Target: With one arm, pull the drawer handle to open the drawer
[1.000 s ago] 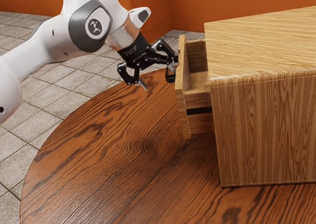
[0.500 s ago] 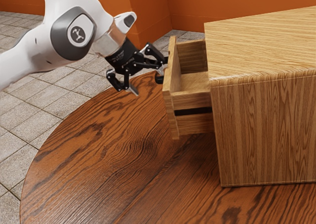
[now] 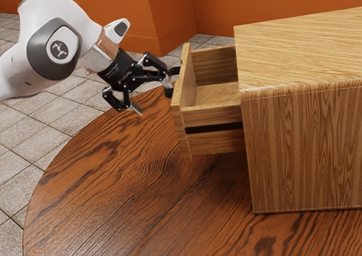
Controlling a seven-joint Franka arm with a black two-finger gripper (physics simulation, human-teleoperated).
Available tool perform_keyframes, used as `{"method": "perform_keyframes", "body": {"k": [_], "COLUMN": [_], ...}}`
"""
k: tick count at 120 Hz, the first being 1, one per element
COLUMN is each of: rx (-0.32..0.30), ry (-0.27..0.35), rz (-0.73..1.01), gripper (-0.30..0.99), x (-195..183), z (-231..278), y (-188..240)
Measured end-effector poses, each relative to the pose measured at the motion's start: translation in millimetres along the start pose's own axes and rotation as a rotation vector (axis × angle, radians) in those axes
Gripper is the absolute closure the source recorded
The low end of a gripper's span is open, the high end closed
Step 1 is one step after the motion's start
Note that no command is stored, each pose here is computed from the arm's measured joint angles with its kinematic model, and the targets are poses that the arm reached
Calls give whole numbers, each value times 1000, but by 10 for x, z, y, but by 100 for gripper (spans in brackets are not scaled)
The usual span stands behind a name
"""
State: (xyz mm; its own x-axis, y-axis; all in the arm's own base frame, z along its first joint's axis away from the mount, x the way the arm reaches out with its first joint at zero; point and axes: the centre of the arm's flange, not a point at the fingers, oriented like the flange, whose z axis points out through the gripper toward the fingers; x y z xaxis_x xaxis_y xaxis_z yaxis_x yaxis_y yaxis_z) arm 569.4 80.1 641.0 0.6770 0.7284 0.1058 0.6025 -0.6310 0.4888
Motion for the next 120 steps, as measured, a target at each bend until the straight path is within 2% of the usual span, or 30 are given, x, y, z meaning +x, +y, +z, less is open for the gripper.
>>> {"method": "perform_keyframes", "body": {"k": [78,120], "rx": [-36,-33], "ry": [34,48], "rz": [-66,-59], "gripper": [1,1], "x": [27,8], "z": [-341,-413], "y": [-618,-689]}}
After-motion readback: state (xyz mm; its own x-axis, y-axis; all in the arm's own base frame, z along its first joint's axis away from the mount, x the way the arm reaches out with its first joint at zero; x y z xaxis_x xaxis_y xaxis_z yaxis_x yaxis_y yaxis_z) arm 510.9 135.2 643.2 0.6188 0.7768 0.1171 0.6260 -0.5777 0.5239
